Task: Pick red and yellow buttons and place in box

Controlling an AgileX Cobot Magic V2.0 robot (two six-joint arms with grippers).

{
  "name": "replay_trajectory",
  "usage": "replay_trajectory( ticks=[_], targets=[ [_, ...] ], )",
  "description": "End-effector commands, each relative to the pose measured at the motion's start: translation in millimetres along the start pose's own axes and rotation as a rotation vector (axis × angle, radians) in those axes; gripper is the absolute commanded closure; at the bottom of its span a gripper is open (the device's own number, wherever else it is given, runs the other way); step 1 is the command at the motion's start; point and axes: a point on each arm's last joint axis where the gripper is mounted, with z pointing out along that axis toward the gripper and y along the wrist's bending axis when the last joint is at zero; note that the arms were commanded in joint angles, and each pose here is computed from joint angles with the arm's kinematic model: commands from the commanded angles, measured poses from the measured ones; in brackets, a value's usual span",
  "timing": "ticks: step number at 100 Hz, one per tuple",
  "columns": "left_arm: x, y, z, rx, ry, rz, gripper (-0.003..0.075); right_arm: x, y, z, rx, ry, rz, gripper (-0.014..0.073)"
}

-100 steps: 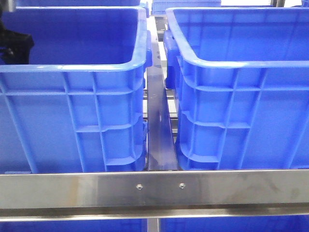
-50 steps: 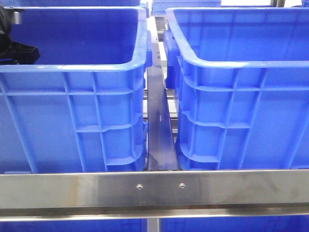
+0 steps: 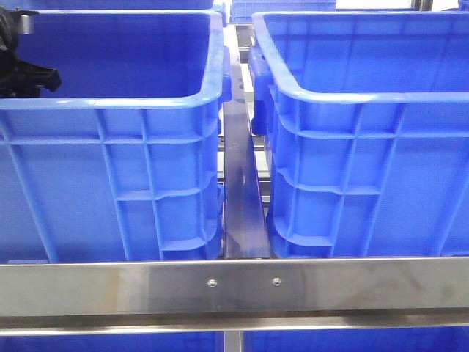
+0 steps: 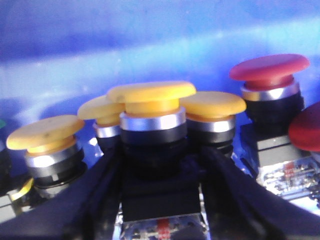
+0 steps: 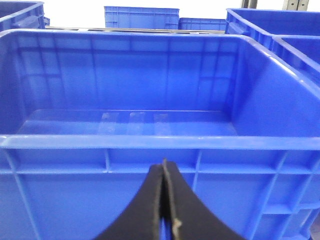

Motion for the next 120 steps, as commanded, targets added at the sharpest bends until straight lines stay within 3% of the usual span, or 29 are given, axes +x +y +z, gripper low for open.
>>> replay_trajectory(
  ticks=[1, 22, 40, 57, 84, 120],
  targets=[
    [-16.7, -1.0, -35.9, -0.001, -0.166, -0.005, 0.0515, -14.2, 1.0, -3.0, -0.011, -0.117, -0.006, 0.0636],
    [-17.9, -1.2, -68.6, -0.003, -0.242, -0.002, 0.0515, -14.2, 1.0, -3.0, -0.011, -0.117, -0.006, 0.0636],
    [-15.6, -9.5, -99.4, 0.006, -0.299, 0.088, 0.0515, -14.2, 1.0, -3.0, -0.011, -0.117, -0.006, 0.0636],
    [-11.5, -25.8, -124.3, 0.107, -0.344, 0.153, 0.0515, -14.2, 1.0, -3.0, -0.011, -0.117, -0.006, 0.0636],
    [0.1, -63.7, -150.8, 0.245, -0.36, 0.347, 0.0515, -14.2, 1.0, -3.0, -0.011, -0.117, -0.006, 0.0636],
    [21.6, -142.7, -170.9, 0.552, -0.382, 0.657, 0.0515, -14.2, 1.0, -3.0, -0.011, -0.117, -0.006, 0.0636]
  ],
)
